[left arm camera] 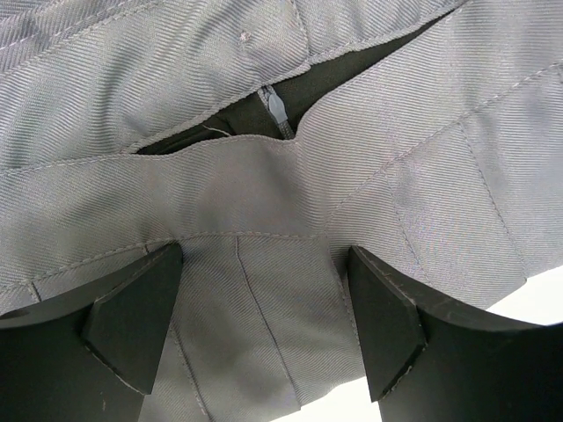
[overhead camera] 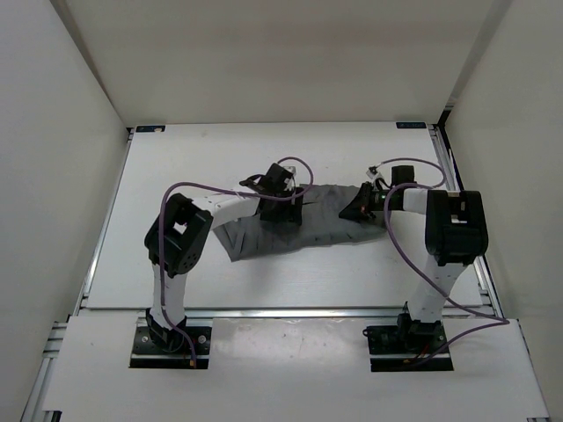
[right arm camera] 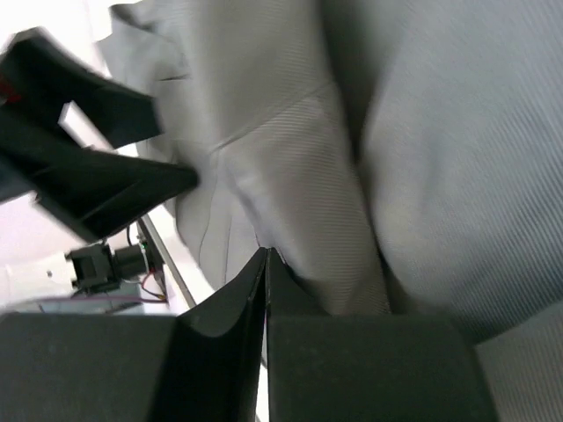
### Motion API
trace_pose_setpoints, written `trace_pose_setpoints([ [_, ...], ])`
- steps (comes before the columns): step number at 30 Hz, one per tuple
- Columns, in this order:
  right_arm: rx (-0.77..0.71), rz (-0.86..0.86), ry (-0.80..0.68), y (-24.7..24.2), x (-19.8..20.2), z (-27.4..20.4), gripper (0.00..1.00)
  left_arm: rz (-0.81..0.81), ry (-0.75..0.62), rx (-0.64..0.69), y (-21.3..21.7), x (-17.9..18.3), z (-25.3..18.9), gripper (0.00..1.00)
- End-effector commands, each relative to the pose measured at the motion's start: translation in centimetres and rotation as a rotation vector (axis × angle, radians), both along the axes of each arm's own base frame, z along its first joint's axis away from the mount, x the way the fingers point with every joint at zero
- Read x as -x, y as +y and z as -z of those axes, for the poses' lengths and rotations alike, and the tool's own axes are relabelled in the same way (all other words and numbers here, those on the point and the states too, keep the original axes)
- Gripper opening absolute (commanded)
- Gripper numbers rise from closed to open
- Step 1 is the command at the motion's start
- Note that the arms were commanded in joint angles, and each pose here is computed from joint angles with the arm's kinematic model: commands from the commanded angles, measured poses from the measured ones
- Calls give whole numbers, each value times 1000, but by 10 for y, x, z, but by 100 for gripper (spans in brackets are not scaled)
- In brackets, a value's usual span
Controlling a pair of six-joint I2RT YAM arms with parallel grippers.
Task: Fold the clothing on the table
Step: Fold the skirt
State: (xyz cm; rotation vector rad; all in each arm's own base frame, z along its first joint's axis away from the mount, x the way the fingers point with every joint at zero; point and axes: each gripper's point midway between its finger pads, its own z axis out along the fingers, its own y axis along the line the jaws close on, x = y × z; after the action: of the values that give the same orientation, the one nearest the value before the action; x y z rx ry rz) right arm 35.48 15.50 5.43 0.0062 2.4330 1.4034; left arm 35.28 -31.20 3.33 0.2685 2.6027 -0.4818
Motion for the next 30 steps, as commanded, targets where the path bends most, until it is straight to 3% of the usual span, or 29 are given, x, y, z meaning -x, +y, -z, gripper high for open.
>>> trace_pose_setpoints([
  [1, 75, 112, 160, -9, -2, 20, 2, -6, 14, 4, 9, 5, -6, 86],
  [7, 225, 196, 263, -22, 2, 48, 0, -12, 29, -18, 29, 11, -4, 87],
  [12, 185, 348, 417, -36, 18, 60, 0, -14, 31, -42, 42, 13, -7, 88],
  [15, 166, 372, 331, -43, 8, 41, 0, -2, 7, -54, 42, 9, -15, 88],
  [18, 29, 352, 165, -41, -6, -8, 3, -2, -78, -33, 37, -3, -47, 91],
  [20, -63, 304, 27, -36, -6, -48, 19, 2, -132, 1, 29, -9, -69, 93],
  [22, -90, 275, -54, -34, -1, -71, 74, 12, -183, 47, 16, -10, -95, 94],
  [24, -73, 308, -107, -40, 6, -82, 94, -3, -221, 67, 12, -14, -113, 93],
  [25, -55, 347, -117, -43, 14, -80, 99, 15, -227, 88, 1, -8, -121, 94],
  [27, -62, 388, -97, -47, 28, -77, 99, 44, -199, 110, -11, -2, -118, 94],
  [30, -109, 425, 82, -46, 63, -46, 99, 87, -130, 91, -30, 12, -98, 94],
])
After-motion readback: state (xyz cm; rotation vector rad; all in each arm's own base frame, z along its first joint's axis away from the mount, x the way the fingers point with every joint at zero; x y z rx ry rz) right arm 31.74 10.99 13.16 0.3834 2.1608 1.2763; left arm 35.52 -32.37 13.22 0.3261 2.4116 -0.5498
